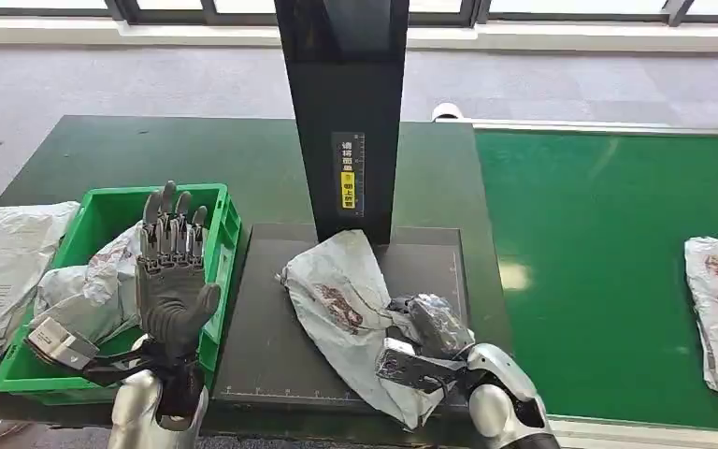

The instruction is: Moved the parcel from conveyor to table for the left to box.

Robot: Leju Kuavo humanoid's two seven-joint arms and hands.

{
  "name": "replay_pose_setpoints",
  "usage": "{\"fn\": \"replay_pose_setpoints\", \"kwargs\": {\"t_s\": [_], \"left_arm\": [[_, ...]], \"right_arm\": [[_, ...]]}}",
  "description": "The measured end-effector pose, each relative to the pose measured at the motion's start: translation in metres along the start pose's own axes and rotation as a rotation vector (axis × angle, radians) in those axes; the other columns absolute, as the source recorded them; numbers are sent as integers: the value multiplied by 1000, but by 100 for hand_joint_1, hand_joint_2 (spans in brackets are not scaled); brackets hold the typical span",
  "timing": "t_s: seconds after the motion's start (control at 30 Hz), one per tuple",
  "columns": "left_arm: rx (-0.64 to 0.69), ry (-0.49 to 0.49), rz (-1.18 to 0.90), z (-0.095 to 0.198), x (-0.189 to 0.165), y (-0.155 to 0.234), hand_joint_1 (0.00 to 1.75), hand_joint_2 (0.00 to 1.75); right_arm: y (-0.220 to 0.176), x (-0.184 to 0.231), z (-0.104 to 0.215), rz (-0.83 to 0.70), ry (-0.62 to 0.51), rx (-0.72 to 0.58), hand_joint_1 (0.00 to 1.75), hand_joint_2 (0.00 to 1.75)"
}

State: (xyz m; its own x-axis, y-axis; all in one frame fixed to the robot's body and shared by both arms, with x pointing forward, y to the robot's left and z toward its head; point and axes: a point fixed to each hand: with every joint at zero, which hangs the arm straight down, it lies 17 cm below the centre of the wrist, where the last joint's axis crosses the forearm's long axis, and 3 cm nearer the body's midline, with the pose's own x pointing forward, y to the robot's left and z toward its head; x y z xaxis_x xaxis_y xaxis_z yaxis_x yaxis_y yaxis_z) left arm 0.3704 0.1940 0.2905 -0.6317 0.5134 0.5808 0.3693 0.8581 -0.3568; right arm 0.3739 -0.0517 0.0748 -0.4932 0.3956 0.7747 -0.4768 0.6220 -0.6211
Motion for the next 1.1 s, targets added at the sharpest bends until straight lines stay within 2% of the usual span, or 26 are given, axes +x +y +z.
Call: {"fn": "replay_pose_setpoints", "kwargs": {"t_s": [0.07,0.13,0.27,0.37,0.8,0.83,0.97,1.1], "left_arm": [[0,0,-1,0,0,0,0,175],[7,-1,-11,0,0,1,0,175],[19,-5,-26,3,6,4,0,175],[21,-8,-31,5,10,4,0,175],[22,-15,-39,6,16,4,0,175],[25,-15,-43,6,15,4,0,175],[38,16,-120,6,8,8,0,175],[42,25,-147,5,6,9,0,175]], "right_arm": [[1,-1,0,0,4,1,0,175],[-4,-13,-1,30,62,-13,0,175],[-30,-30,-6,115,133,-115,0,175],[-42,-32,-9,142,140,-148,0,175],[-44,-33,-11,144,146,-153,0,175],[-49,-36,-10,154,157,-179,0,175],[-104,-40,1,192,190,-418,0,175],[-120,-43,9,196,201,-475,0,175]]}}
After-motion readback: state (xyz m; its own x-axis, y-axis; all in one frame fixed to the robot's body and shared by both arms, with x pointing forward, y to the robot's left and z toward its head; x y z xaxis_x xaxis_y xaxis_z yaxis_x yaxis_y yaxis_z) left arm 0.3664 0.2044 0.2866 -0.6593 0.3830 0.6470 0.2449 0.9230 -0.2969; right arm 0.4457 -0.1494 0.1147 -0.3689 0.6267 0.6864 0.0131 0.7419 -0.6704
